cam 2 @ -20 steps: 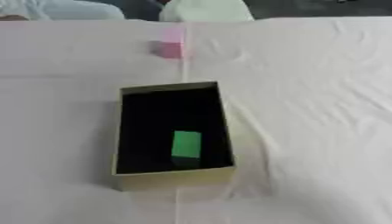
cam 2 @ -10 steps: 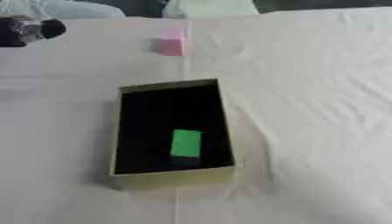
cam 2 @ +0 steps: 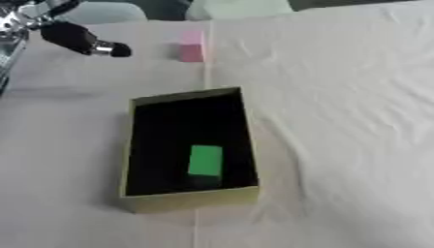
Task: Pick up objects on the table and place them in the box.
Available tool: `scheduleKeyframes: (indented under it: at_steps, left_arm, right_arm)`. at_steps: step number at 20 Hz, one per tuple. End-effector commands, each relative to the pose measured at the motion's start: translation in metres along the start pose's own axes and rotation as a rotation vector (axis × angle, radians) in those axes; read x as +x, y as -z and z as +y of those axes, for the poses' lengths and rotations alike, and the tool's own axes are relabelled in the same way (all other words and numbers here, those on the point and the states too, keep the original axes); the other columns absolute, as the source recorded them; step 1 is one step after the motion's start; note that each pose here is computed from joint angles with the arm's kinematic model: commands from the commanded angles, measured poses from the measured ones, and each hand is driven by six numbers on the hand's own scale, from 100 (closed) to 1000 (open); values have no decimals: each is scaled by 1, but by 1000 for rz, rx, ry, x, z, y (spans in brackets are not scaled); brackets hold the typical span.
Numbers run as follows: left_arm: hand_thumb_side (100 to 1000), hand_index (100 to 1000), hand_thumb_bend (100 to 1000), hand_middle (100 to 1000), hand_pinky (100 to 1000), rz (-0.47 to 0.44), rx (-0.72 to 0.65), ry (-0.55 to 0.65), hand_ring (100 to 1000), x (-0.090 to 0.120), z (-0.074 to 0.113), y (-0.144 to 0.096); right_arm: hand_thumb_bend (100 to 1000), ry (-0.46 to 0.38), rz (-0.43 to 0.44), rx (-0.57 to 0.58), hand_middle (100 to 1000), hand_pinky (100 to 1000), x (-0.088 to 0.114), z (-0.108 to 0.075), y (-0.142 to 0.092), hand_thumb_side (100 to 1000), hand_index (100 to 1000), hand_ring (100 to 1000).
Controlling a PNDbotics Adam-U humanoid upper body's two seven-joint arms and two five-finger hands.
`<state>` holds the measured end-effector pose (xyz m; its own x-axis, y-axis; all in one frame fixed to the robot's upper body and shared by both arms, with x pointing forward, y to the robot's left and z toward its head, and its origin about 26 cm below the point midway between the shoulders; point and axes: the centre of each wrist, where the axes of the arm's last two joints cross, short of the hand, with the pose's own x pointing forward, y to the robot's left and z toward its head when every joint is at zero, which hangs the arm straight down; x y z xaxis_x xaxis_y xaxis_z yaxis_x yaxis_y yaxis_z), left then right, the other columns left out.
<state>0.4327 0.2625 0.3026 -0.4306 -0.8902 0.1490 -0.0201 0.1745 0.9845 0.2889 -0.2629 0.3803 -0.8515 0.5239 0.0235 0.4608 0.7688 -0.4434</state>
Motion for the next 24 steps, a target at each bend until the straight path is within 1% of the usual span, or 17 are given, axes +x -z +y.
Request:
scheduleKeyframes:
  at_steps: [1, 2, 4, 5, 6, 9, 14, 20, 24]
  left_arm:
    - [495, 944, 765, 888, 953, 35, -1, 7, 891, -1, 12, 5]
    - [483, 945, 766, 888, 954, 46, -2, 3, 891, -1, 12, 6]
    - [436, 945, 764, 888, 956, 67, -6, -1, 893, -3, 11, 9]
    - [398, 947, 761, 889, 962, 75, -8, -6, 893, -4, 11, 11]
    - [382, 947, 761, 890, 964, 82, -12, -18, 894, -4, 11, 13]
    - [315, 952, 757, 902, 973, 92, -31, -37, 902, -4, 10, 18]
    - [255, 954, 742, 918, 976, 90, -43, -46, 903, -1, 12, 24]
    - [109, 955, 646, 919, 977, 121, -29, -71, 898, -5, 15, 27]
    - [100, 957, 591, 927, 978, 126, -15, -108, 892, -5, 18, 29]
  right_arm:
    - [100, 13, -36, -12, 672, 776, 7, -4, 9, 280, 826, 694]
    - [100, 20, -40, -13, 672, 776, 8, -3, 10, 281, 826, 694]
    - [100, 31, -46, -18, 671, 776, 9, -3, 11, 288, 826, 693]
    - [100, 35, -47, -21, 669, 776, 10, -3, 12, 299, 825, 692]
    - [100, 40, -47, -25, 669, 776, 10, -2, 13, 303, 825, 691]
    - [100, 53, -47, -31, 666, 777, 11, -1, 14, 321, 825, 689]
    - [100, 72, -47, -42, 660, 776, 13, 1, 16, 338, 823, 685]
    - [100, 98, -59, -52, 655, 777, 16, 3, 20, 360, 823, 682]
    - [100, 108, -58, -54, 651, 777, 17, 5, 21, 380, 823, 680]
